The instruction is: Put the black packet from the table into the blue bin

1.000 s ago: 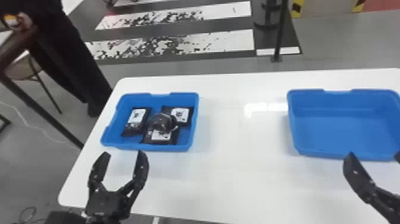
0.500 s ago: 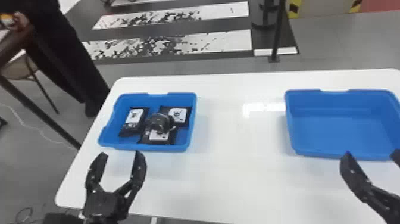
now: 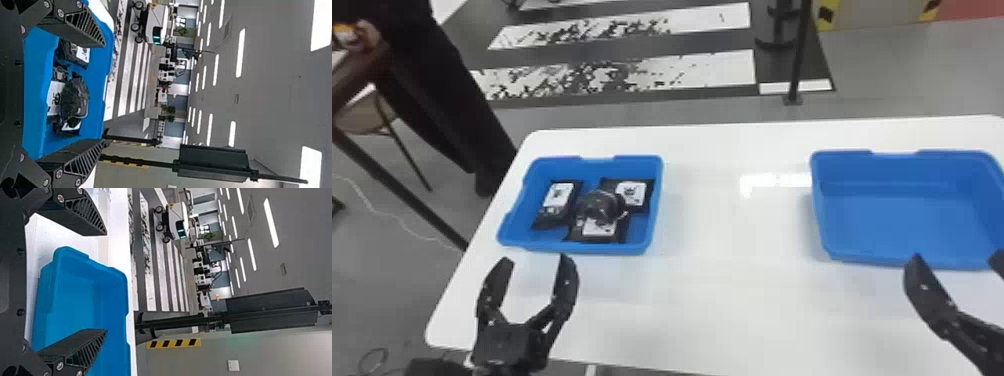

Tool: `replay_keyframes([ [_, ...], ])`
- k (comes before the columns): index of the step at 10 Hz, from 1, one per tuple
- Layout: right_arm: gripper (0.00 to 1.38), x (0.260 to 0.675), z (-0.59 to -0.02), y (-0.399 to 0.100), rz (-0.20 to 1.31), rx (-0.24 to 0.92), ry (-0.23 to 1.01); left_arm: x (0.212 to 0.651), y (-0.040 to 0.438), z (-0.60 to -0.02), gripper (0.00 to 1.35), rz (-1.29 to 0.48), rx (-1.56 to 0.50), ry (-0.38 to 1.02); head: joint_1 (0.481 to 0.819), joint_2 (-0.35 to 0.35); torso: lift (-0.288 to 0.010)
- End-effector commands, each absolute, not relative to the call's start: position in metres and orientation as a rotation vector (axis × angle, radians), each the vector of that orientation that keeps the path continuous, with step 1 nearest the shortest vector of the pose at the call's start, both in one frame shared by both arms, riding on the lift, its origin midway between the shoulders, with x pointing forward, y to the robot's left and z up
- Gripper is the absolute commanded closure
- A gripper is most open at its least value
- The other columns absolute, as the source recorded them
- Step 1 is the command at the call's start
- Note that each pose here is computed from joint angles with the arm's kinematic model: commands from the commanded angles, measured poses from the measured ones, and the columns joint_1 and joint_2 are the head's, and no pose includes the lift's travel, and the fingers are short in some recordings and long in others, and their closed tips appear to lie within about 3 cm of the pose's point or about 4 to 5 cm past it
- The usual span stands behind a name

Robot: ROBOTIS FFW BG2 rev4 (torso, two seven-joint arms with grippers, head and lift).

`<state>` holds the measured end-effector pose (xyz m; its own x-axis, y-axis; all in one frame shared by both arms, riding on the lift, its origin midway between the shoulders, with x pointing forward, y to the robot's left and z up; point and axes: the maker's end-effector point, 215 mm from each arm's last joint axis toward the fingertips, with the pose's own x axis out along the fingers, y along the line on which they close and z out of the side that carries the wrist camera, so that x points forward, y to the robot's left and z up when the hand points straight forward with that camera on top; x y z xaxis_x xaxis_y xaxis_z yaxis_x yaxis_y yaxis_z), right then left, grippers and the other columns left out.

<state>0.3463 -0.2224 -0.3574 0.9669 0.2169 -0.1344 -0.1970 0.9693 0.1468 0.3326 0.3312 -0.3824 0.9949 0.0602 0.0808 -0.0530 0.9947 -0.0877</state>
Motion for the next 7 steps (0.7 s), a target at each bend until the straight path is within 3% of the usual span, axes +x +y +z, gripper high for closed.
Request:
replay_keyframes([
  [1,0.14,0.3463,-0.3574,-0.2224,0.21,0.134,0.15,0.3324,0.3312,-0.3827,0.18,0.059,-0.089,-0.083,0.695,0.185,-0.11],
  [7,0.14,0.3463,-0.3573,-0.2234,0.208,0.133,0.15,0.3303,0.3332,-0.3835,0.18,0.067,-0.095,-0.082,0.695,0.188,-0.11],
])
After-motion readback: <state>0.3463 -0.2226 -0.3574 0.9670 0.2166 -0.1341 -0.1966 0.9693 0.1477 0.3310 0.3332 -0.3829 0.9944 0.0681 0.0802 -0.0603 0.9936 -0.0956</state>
